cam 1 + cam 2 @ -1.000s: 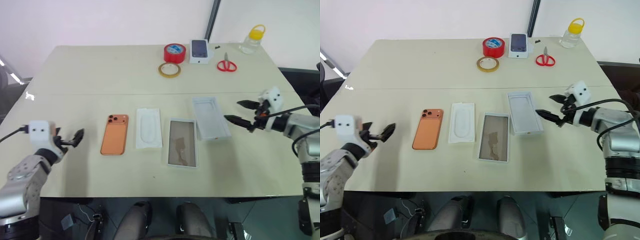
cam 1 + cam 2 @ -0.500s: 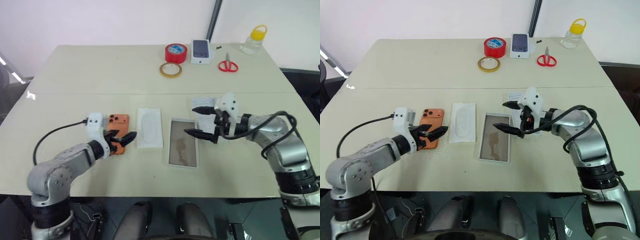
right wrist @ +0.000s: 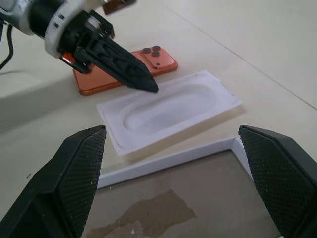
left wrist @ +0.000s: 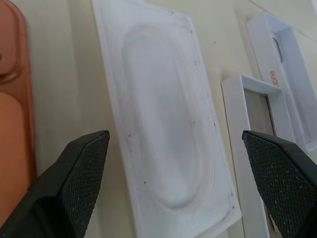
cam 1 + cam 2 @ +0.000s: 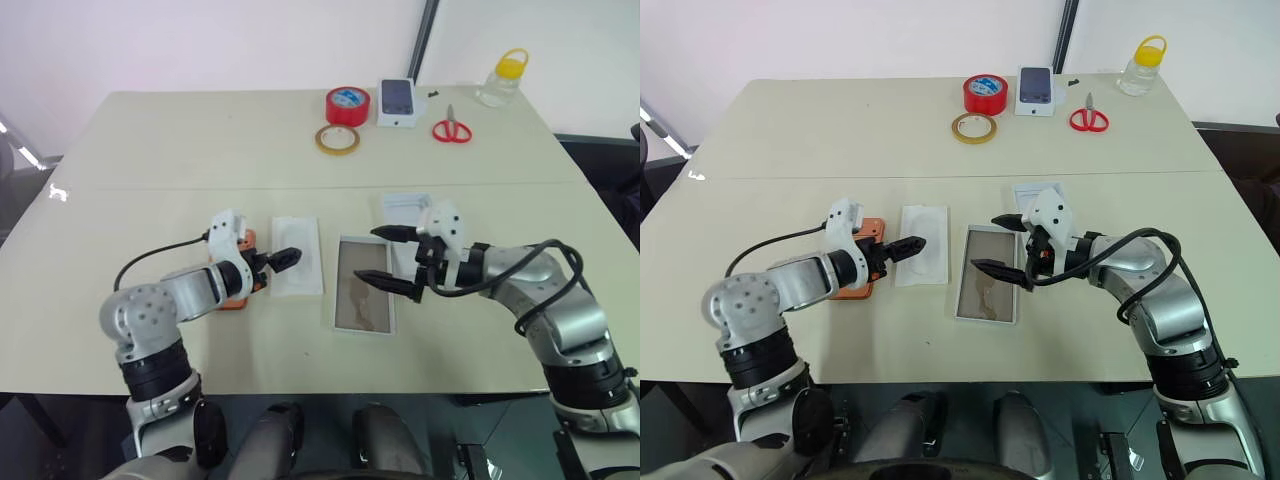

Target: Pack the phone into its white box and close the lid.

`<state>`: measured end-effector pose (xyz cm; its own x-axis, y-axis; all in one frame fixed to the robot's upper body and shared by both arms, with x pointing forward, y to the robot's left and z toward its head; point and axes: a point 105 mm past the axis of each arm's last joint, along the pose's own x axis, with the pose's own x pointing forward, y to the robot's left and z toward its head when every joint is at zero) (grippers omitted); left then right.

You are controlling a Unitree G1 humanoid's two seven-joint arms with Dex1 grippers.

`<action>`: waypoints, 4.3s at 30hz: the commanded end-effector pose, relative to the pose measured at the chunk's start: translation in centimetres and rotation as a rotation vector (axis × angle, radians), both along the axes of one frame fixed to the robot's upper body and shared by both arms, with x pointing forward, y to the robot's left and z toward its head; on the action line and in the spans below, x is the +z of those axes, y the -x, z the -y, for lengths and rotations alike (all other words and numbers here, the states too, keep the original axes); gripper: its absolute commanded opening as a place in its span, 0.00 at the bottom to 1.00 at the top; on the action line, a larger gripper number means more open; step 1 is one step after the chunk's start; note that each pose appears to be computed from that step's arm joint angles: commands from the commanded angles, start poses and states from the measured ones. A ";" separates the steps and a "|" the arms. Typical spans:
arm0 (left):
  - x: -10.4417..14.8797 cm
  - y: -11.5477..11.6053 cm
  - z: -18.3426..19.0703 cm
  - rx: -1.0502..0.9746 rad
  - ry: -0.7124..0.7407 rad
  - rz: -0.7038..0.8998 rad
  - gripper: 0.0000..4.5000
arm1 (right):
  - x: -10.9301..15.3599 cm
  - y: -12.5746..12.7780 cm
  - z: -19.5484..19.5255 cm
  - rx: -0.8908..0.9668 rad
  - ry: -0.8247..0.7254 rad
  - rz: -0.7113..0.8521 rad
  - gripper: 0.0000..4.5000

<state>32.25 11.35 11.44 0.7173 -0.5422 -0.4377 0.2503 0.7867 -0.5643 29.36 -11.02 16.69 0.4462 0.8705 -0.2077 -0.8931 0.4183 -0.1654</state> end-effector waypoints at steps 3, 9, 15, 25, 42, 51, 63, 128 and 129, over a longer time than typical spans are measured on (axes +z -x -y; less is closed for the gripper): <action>-0.5 -0.6 0.2 0.012 -0.008 -0.042 1.00 | 0.7 0.8 -1.2 0.043 -0.018 0.029 0.99; -0.5 -0.8 0.5 0.025 0.039 -0.045 0.48 | 0.6 1.2 -1.3 0.053 0.004 0.024 1.00; -0.7 -0.9 0.2 0.035 0.049 -0.048 0.01 | -1.2 2.9 -1.2 0.123 0.169 -0.014 1.00; 0.8 -2.1 -2.9 0.142 0.110 0.000 0.01 | -6.3 4.9 -1.4 0.205 0.397 -0.084 1.00; 4.5 -3.0 -6.2 0.235 0.138 0.107 0.00 | -5.5 1.5 -6.4 0.292 0.414 0.148 0.01; 4.9 -3.0 -5.7 0.225 0.134 0.124 0.00 | -5.8 -1.6 -10.0 0.317 0.443 0.301 0.01; 4.3 -2.3 -3.1 0.125 0.090 0.105 0.00 | -2.0 -0.1 -5.2 0.251 0.307 0.169 0.63; 3.1 0.7 -10.2 -0.015 -0.472 0.509 0.84 | -5.2 -11.2 -10.2 -0.270 0.337 0.103 0.01; 3.0 0.9 -10.1 -0.016 -0.468 0.508 0.84 | -5.1 -11.5 -10.1 -0.280 0.339 0.111 0.01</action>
<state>31.56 21.80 13.29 0.8804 -0.3788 -0.2853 0.3951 0.9187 -0.0007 40.11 -0.46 11.03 0.6580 0.6262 -0.4183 -0.7525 0.5260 -0.3962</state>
